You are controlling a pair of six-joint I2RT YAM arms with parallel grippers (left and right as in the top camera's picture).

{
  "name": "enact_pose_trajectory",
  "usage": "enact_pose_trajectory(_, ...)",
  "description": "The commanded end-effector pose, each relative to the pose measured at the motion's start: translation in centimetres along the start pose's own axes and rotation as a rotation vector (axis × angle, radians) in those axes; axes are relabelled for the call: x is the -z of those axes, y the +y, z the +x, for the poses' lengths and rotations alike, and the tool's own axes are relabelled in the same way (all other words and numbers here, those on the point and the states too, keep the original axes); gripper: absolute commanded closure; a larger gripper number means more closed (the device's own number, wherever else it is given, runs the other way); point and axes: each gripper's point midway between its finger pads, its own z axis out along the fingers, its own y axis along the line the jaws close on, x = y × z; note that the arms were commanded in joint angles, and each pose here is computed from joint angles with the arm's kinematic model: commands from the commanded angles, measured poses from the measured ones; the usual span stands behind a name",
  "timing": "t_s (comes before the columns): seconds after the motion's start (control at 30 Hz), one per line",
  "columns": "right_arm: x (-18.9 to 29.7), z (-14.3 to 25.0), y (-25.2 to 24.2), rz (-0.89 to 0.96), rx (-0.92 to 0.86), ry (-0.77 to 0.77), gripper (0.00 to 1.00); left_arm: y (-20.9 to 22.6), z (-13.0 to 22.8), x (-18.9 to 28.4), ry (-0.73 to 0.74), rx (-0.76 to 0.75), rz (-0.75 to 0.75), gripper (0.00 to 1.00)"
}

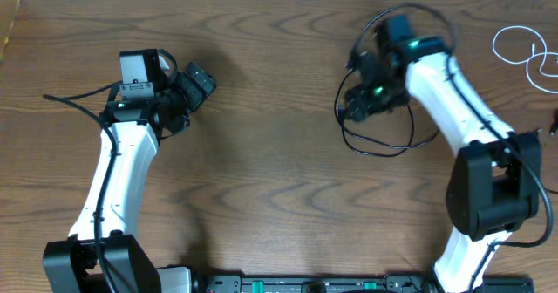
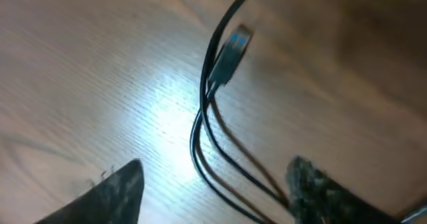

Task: Untangle cables
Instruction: 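Return the right gripper to the black cable at center and grasp it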

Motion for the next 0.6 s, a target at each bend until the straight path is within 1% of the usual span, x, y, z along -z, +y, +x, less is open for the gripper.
enact_pose_trajectory(0.0, -1.5, 1.2, 0.0, 0.108, -0.032, 0.025, 0.39, 0.0, -0.4, 0.2, -0.014, -0.014, -0.007, 0.01)
enact_pose_trajectory(0.13, -3.7, 1.6, 1.0, 0.137, -0.019, 0.014, 0.44, 0.0, -0.4, 0.2, -0.014, -0.014, -0.007, 0.01)
enact_pose_trajectory(0.33, -6.0, 1.7, 1.3, 0.15, -0.059, -0.03, 0.59, 0.0, -0.4, 0.2, -0.014, -0.014, -0.007, 0.01)
enact_pose_trajectory(0.57, -7.5, 2.5, 1.0, 0.15, -0.08, -0.049, 0.7, 0.0, -0.4, 0.2, -0.014, -0.014, -0.007, 0.01)
